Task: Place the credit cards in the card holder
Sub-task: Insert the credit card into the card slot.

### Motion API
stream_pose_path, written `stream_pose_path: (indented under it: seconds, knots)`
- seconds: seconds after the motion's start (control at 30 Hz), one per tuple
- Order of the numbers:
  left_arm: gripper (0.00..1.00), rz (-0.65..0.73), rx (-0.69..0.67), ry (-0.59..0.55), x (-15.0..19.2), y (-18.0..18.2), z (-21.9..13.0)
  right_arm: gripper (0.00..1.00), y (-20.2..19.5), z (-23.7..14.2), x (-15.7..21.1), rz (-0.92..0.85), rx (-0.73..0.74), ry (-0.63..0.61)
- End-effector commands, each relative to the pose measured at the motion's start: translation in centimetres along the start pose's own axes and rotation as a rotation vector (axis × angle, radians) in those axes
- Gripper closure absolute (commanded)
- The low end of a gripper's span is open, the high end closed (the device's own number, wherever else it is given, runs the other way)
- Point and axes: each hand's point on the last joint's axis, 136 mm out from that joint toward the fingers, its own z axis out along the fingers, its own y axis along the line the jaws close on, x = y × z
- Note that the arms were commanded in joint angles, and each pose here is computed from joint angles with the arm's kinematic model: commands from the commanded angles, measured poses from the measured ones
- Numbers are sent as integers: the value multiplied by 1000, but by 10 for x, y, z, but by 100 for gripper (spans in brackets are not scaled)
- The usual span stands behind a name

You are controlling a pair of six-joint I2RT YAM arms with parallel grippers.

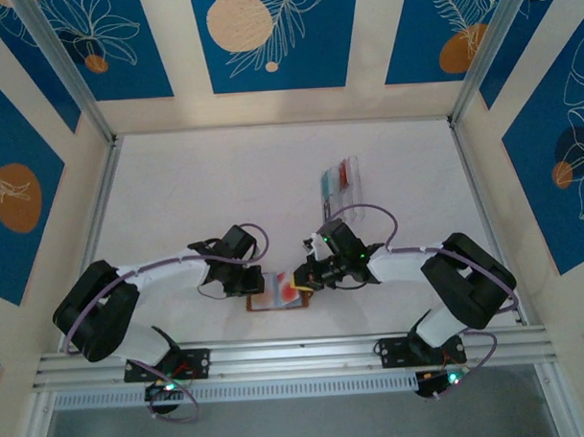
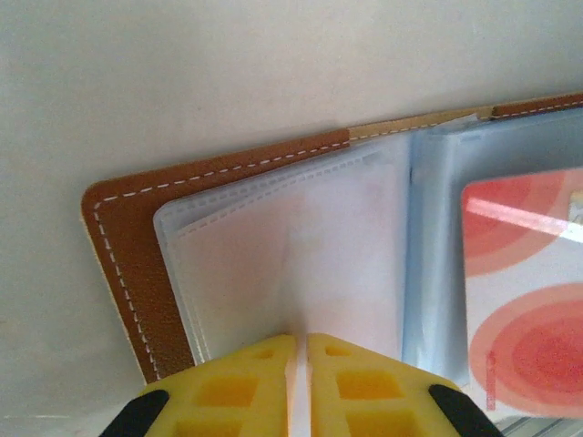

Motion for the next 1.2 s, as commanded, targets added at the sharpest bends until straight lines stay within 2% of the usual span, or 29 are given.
stream_pose_path:
  seconds: [0.0, 0.1, 0.8, 1.17]
  knots:
    - [87, -16, -71, 35, 13, 19, 4, 100, 4, 4, 13, -1, -38, 93]
    - [87, -16, -74, 38, 14, 20, 4, 100, 12, 8, 14, -15, -74, 117]
    - [87, -18, -69, 36, 14, 19, 4, 100, -2, 23, 21, 17, -57, 185]
    - [87, -22, -69, 39, 17, 21, 4, 100, 1, 26, -14, 31, -54, 88]
